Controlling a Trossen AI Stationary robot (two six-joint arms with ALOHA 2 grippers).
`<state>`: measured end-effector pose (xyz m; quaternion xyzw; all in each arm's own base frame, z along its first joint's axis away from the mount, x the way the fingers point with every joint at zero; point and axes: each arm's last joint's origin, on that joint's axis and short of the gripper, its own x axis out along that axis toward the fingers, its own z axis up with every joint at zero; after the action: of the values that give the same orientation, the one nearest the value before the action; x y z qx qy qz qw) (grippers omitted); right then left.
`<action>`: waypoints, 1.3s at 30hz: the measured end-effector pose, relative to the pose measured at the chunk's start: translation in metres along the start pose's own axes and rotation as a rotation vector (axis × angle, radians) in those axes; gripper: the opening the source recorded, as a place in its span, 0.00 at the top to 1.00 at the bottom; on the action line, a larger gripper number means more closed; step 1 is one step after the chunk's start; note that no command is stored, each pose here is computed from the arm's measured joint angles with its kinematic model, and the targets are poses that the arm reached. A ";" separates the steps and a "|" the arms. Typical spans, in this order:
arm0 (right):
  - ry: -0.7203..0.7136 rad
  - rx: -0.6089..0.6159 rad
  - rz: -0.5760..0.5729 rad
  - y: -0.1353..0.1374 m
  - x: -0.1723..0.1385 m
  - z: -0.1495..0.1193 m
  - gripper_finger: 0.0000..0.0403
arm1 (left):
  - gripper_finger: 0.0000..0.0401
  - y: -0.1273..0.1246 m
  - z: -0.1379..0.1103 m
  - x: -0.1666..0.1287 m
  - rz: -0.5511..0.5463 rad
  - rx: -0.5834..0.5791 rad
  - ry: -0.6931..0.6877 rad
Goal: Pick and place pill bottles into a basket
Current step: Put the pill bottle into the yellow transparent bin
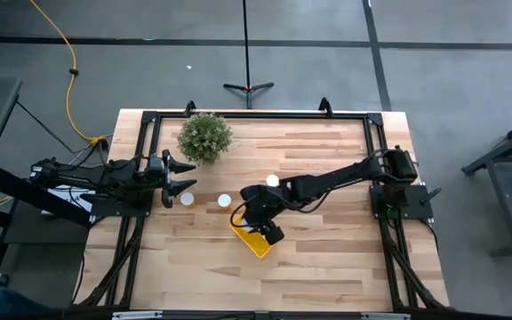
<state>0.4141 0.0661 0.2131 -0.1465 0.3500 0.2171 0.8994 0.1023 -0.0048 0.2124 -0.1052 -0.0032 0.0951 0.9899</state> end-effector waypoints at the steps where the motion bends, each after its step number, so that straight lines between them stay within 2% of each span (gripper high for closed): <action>1: 0.008 0.002 -0.006 0.000 0.000 -0.001 0.49 | 0.31 0.000 0.000 0.000 0.000 0.000 0.001; 10: 0.021 -0.011 -0.010 -0.002 0.016 -0.008 0.49 | 0.31 0.000 0.000 0.000 0.001 0.000 -0.002; 21: 0.026 -0.015 -0.007 -0.002 0.018 -0.010 0.49 | 0.31 0.000 0.000 0.000 0.000 0.000 -0.002; 30: 0.016 0.005 -0.014 -0.003 0.019 -0.009 0.42 | 0.31 0.000 0.000 0.000 0.000 0.000 -0.002; 39: 0.014 0.000 -0.023 -0.003 0.019 -0.008 0.42 | 0.31 0.000 0.000 0.000 -0.001 -0.001 -0.002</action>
<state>0.4233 0.0652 0.1946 -0.1520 0.3545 0.2057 0.8994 0.1023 -0.0048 0.2126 -0.1054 -0.0041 0.0949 0.9899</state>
